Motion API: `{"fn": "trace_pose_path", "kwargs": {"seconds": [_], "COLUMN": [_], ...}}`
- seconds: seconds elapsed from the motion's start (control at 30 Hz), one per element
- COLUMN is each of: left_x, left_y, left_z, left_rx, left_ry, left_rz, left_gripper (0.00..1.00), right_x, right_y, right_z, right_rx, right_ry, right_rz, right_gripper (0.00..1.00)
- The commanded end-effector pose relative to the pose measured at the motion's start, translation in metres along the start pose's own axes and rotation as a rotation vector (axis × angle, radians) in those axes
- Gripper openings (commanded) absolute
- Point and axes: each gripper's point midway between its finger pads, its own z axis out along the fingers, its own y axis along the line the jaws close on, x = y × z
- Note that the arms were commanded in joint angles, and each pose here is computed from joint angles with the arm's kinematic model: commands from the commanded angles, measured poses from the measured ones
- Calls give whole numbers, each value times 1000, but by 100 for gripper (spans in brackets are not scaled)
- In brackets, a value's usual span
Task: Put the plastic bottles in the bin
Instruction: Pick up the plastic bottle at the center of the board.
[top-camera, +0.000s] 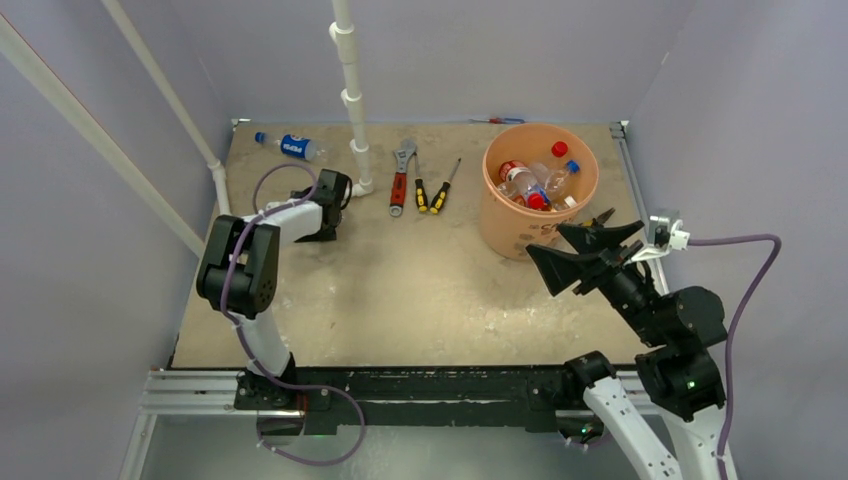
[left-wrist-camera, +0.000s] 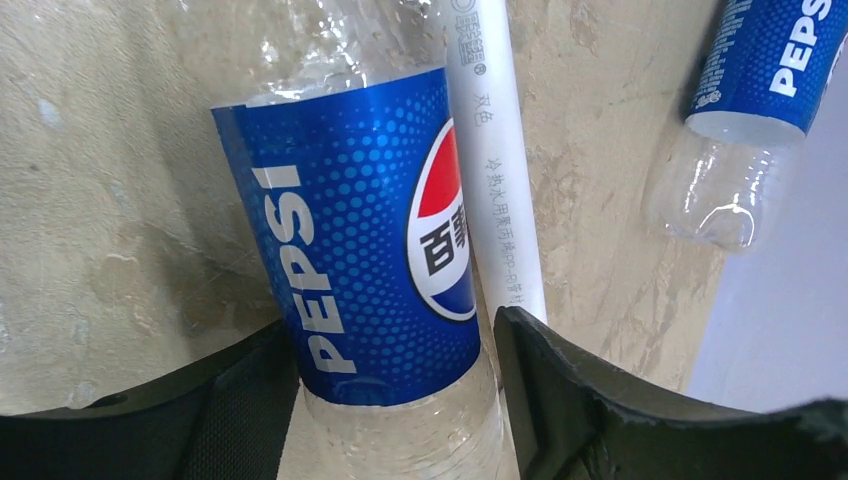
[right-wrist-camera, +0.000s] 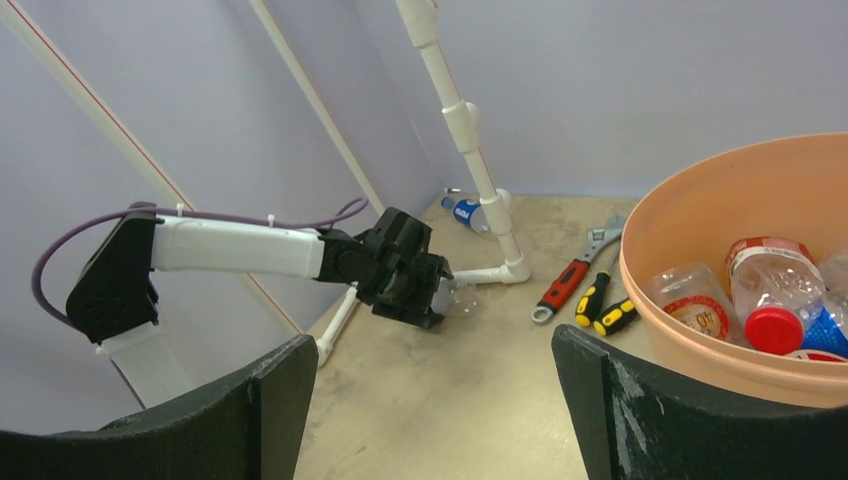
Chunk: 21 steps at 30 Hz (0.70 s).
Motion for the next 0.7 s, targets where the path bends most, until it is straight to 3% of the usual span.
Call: {"fn": "trace_pose_path", "kwargs": {"seconds": [0.0,0.23,0.43,0.67], "left_x": [5,3,-3,-1], "left_y": [1,-7,-18,-3], "left_z": [6,-3,-44,-80], "left_rx": [6,74,153,190], "left_ry": [20,47,119,215], "left_rz": [16,60,86,143], "left_gripper": [66,42,38,37], "right_x": [-20,-24,-33,-42], "right_y": [8,8,13,18], "right_z": [-8,-11,-10,-13], "right_rx": [-3,9,-3,-13], "right_ry": [-57,-68,-89,-113], "right_rz": [-24,-31,-43,-48], "right_gripper": [91,91,91,91]}}
